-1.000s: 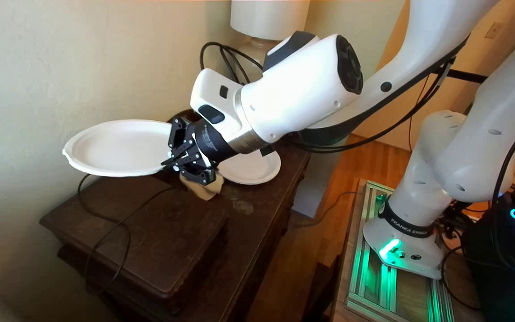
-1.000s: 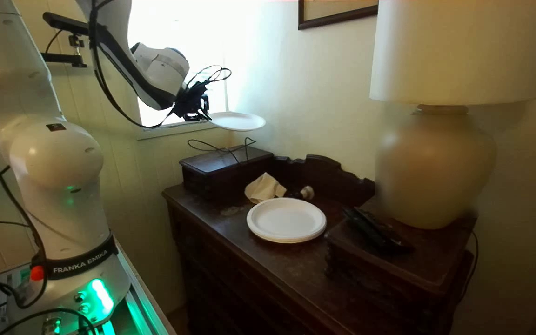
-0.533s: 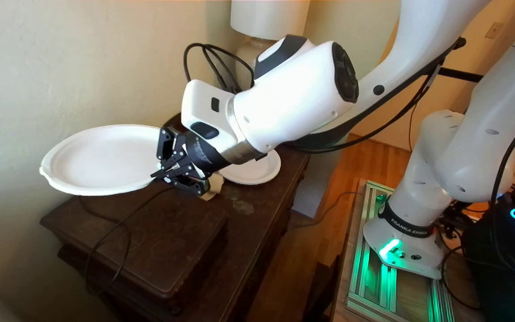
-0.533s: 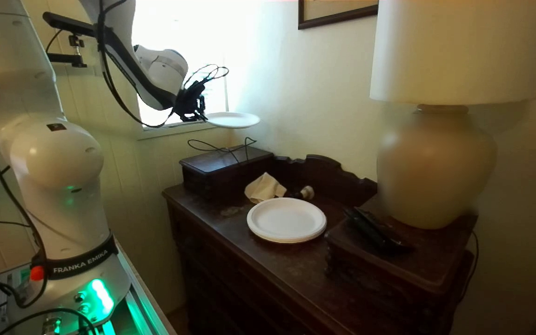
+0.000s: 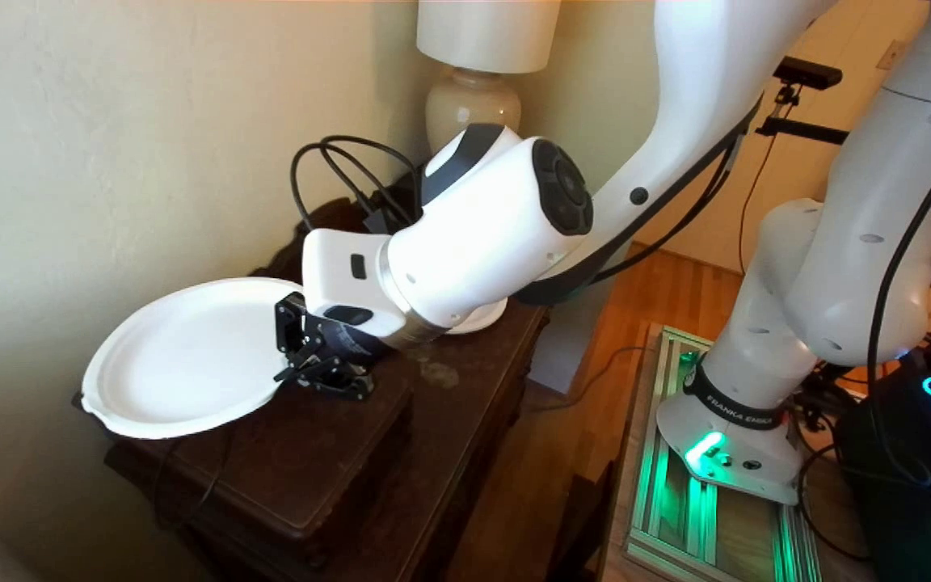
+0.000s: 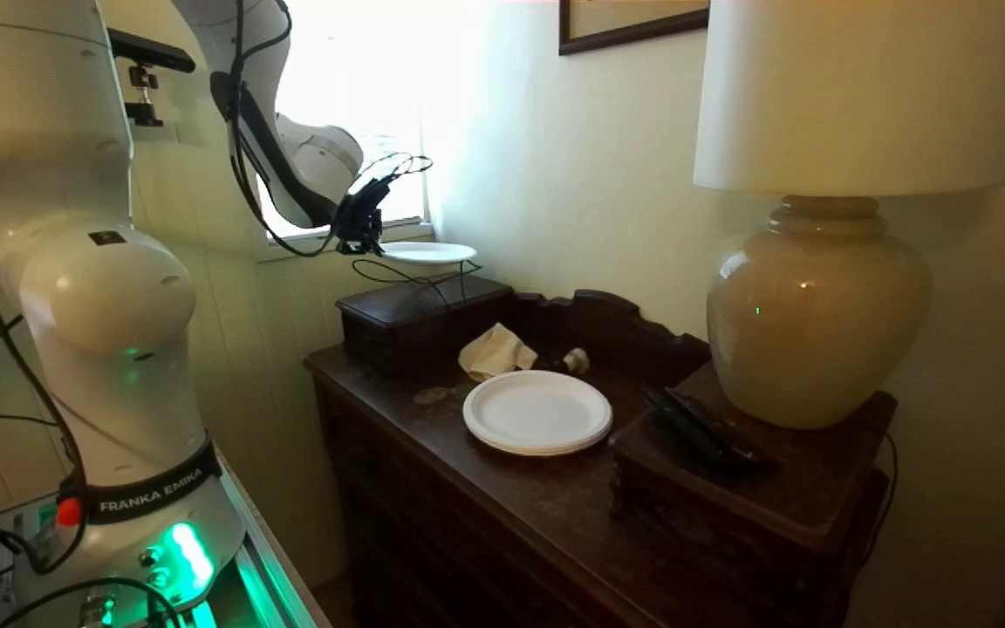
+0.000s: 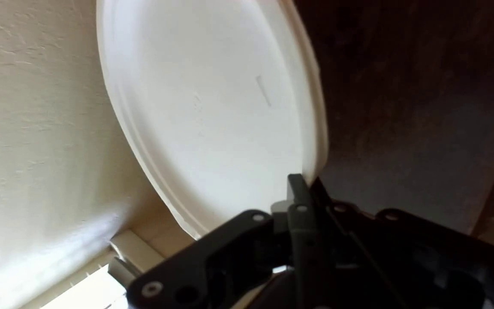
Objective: Put one plate to the left
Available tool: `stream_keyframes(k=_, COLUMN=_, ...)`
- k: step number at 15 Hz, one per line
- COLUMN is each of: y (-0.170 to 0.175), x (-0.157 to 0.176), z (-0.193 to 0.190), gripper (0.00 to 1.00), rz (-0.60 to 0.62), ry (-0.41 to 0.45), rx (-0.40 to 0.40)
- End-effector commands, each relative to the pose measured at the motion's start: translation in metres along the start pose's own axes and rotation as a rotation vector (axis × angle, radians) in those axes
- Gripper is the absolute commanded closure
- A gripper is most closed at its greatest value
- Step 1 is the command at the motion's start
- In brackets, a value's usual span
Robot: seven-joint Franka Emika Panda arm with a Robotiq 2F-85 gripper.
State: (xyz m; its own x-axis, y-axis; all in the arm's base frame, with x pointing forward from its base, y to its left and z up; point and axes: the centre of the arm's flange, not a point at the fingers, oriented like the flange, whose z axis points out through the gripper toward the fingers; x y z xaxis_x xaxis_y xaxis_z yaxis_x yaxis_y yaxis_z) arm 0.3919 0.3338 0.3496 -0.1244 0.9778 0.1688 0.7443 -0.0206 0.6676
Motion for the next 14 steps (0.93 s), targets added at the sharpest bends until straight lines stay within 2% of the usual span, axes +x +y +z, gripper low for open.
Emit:
stream_keyframes(k=1, y=-0.005, x=0.004, z=0.02, gripper=0.99, rz=-0.04, ry=0.008, rx=0.042)
stream_keyframes(k=8, y=-0.035, x=-0.011, z=0.04, gripper=0.99, rz=-0.014, ry=-0.023, rx=0.123)
stream_keyframes(k=13, y=-0.045, x=-0.02, z=0.047, gripper=0.99, rz=0.002, ry=-0.036, rx=0.135)
stream_keyframes(k=14, y=-0.045, x=-0.021, z=0.047, gripper=0.83, rz=0.011, ry=-0.038, rx=0.132)
